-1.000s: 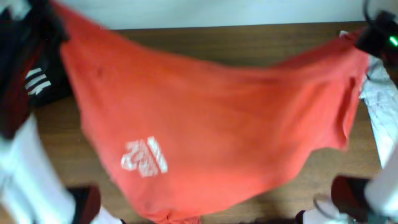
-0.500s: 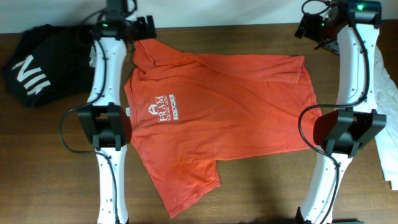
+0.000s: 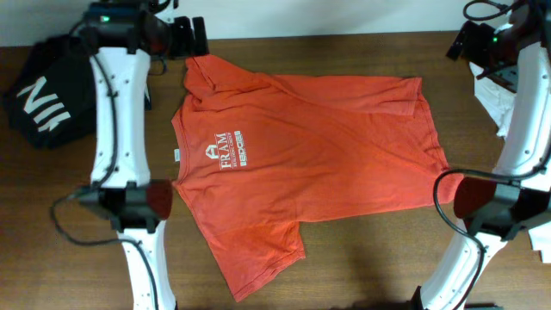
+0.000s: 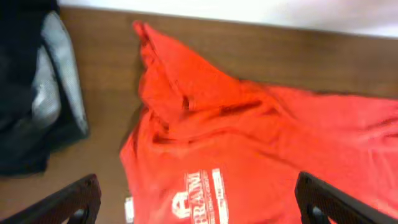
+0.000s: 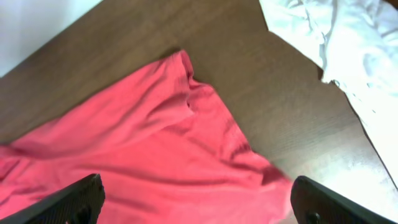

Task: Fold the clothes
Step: 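Grasp the shirt's bottom-left hem with left gripper, bottom-right with right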

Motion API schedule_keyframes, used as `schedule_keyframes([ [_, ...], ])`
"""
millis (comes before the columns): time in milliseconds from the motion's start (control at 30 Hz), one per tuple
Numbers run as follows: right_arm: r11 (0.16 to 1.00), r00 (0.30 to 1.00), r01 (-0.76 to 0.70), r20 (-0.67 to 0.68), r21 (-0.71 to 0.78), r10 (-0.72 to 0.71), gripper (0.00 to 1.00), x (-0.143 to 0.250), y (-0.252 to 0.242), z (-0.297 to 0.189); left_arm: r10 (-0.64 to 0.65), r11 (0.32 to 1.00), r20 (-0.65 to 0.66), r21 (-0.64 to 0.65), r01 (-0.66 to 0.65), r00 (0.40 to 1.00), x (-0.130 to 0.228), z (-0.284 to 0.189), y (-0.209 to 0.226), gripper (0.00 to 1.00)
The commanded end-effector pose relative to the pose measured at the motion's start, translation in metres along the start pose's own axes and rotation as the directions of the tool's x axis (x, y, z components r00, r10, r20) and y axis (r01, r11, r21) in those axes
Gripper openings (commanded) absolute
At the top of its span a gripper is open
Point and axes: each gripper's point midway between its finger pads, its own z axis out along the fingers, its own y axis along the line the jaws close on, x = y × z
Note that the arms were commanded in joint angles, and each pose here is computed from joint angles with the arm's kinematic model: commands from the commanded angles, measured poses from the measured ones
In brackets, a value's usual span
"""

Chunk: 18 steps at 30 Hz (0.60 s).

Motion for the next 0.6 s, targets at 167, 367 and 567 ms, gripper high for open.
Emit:
schedule_keyframes([
  [167, 1.0, 0.999, -0.013, -0.037, -0.024, 0.012, 0.99, 0.022, 0.001, -0.03, 0.048, 0.998, -0.116, -0.033, -0.052, 0.992, 0.036, -0.033, 0.009, 0.99],
  [367, 0.995, 0.999, 0.037, 0.02, -0.088, -0.035, 0.99, 0.04, 0.004, -0.079, 0.061, 0.998, -0.052, -0.004, -0.061, 0.997, 0.047, -0.097, -0.002, 0.99],
  [567, 0.998, 0.989, 0.054, -0.139, -0.039, -0.059, 0.99, 0.104, -0.008, -0.072, 0.018, 0.999, -0.333, -0.024, -0.028, 0.943, 0.147, -0.093, -0.001, 0.99],
])
